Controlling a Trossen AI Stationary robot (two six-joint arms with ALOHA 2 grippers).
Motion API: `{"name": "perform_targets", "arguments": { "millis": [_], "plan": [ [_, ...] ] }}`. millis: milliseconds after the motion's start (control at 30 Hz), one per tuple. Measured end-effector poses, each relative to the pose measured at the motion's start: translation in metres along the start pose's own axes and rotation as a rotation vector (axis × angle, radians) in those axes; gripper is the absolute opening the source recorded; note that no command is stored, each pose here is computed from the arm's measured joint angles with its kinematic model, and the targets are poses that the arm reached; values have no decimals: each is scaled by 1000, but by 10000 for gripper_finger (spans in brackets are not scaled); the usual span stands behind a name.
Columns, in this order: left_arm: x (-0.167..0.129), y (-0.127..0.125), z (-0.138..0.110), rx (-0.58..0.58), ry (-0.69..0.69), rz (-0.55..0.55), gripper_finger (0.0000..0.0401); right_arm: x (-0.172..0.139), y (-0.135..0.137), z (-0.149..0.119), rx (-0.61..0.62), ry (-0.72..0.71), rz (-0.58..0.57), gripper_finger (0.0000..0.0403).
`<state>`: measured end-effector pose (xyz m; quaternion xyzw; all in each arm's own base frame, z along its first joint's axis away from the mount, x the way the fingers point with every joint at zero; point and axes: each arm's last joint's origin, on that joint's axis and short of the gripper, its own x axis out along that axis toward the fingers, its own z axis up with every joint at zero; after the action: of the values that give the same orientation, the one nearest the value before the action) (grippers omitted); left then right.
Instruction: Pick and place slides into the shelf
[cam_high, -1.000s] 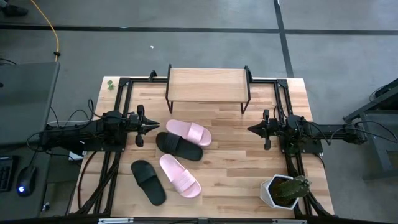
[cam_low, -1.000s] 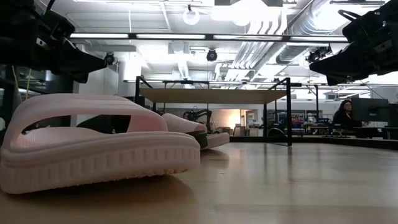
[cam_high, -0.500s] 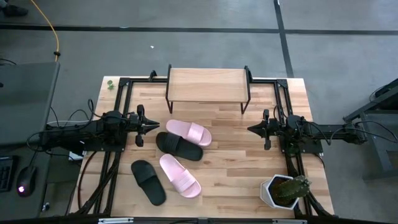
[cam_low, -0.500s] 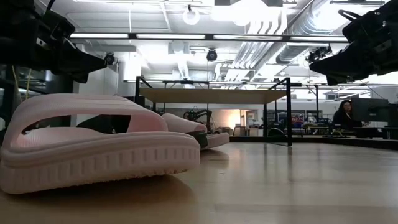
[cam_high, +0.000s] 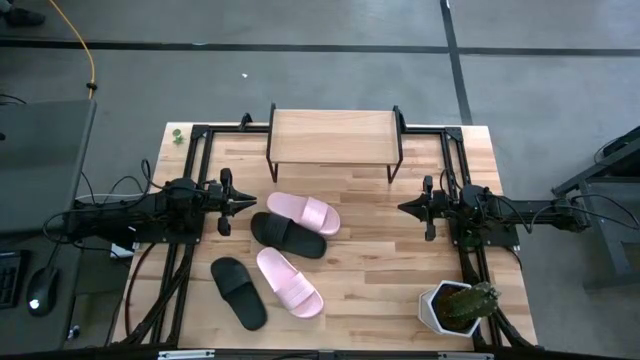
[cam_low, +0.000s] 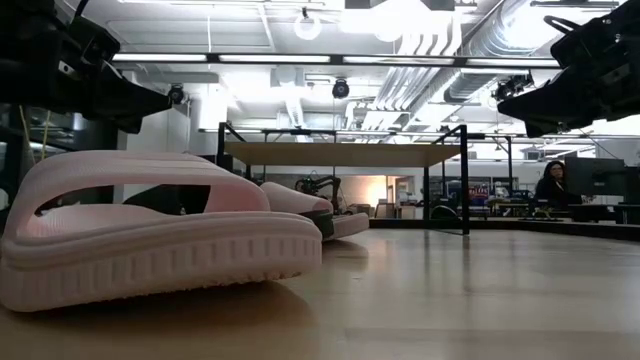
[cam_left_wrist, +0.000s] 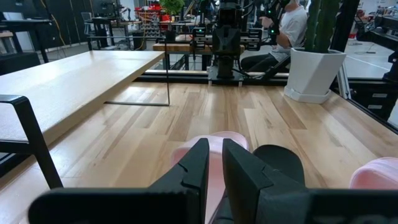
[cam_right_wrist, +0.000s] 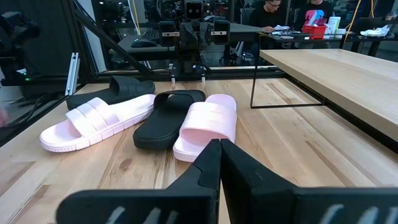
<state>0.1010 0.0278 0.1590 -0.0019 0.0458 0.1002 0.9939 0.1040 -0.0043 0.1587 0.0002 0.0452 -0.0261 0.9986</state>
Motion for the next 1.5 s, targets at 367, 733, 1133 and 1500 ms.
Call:
{"name": "perform_targets", "arguments": {
  "millis": [367,733,1133,1500],
  "plan": [
    [0,0,0,0,0,-1,37,0,0,0,0,0,0,0],
    [0,0,2,-50,-16,0,37,0,0,0,0,-5,0,0],
    [0,0,1,-70,-10,-1,37,0,0,1,1,-7,0,0],
    [0,1,3,-91,-29,28,37,0,0,0,4,-4,0,0]
  ]
}}
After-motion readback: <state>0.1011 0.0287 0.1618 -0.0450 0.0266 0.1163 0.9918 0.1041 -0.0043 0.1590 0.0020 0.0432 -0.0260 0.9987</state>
